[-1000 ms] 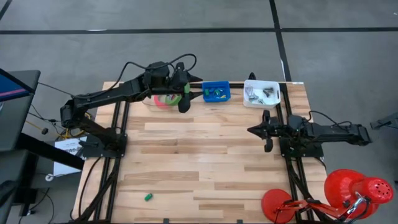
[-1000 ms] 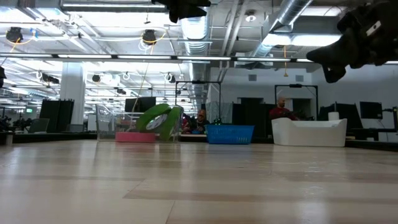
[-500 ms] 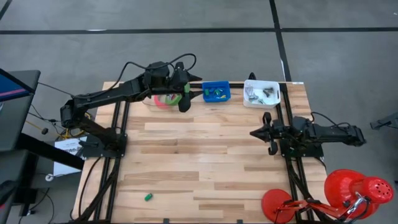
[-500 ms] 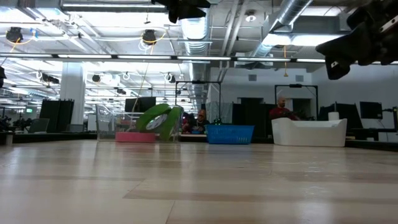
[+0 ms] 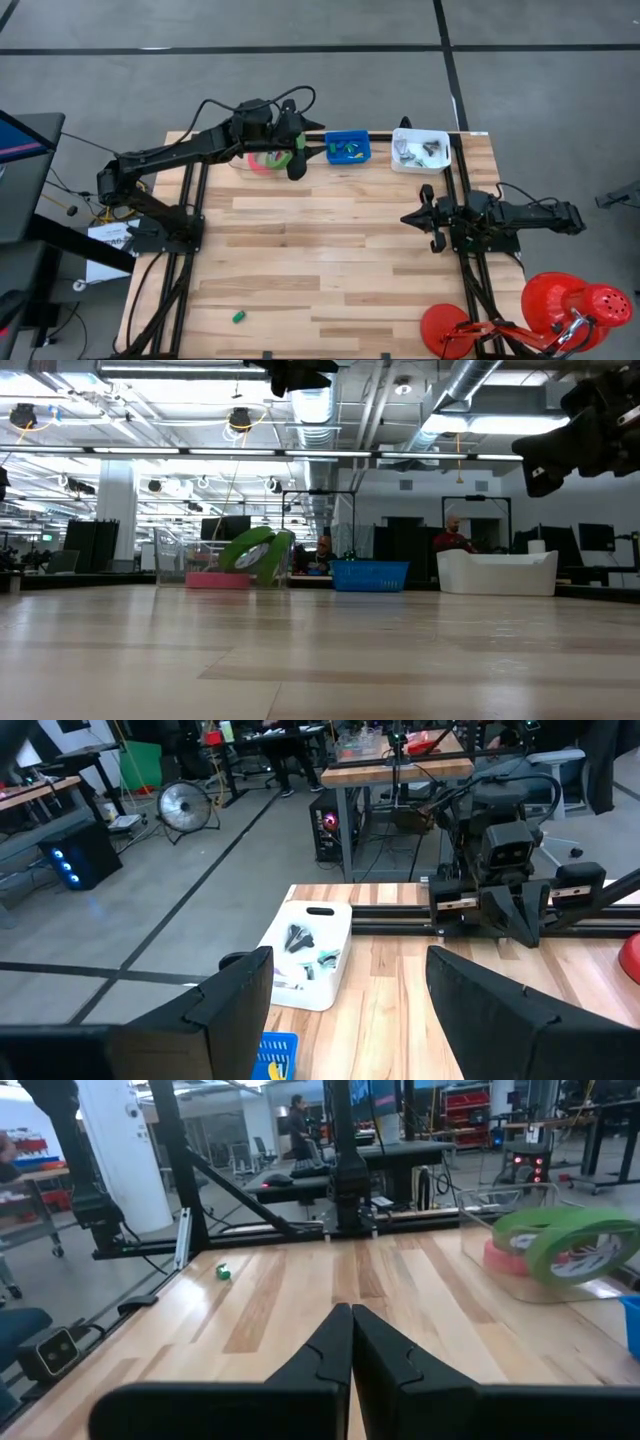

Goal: Pick and place Stapler, Stapler remover, tape
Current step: Put the green stapler into the blue bin

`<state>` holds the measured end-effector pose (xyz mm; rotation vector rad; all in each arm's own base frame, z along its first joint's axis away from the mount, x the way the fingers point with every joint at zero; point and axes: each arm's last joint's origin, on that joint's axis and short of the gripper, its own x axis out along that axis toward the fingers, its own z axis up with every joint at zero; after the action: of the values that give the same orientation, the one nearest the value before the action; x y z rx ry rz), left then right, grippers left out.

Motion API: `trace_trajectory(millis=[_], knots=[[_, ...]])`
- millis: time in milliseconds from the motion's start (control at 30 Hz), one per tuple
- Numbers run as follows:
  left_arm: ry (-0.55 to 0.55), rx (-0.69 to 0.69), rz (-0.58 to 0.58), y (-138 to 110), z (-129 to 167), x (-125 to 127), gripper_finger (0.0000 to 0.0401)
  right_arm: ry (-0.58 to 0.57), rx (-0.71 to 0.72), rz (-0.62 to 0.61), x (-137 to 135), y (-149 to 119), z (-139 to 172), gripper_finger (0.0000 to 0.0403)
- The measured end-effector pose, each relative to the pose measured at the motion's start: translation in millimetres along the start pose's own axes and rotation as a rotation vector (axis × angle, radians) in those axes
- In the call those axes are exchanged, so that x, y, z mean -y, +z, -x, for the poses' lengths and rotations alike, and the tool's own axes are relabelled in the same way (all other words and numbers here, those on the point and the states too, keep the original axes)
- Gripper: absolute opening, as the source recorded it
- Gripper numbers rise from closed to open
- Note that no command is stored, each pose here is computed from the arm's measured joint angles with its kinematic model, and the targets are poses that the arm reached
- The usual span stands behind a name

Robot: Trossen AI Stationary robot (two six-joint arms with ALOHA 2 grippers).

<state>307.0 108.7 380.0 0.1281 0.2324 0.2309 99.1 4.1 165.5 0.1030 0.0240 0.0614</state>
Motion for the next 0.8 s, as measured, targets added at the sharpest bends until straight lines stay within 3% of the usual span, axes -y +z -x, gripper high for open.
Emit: trace_trajectory(millis=[800], knots=[[0.000, 0.000, 0.002, 0.0, 0.0, 0.0, 0.0252, -0.016, -0.145, 0.030, 1.6, -11.9, -8.1, 0.0000]])
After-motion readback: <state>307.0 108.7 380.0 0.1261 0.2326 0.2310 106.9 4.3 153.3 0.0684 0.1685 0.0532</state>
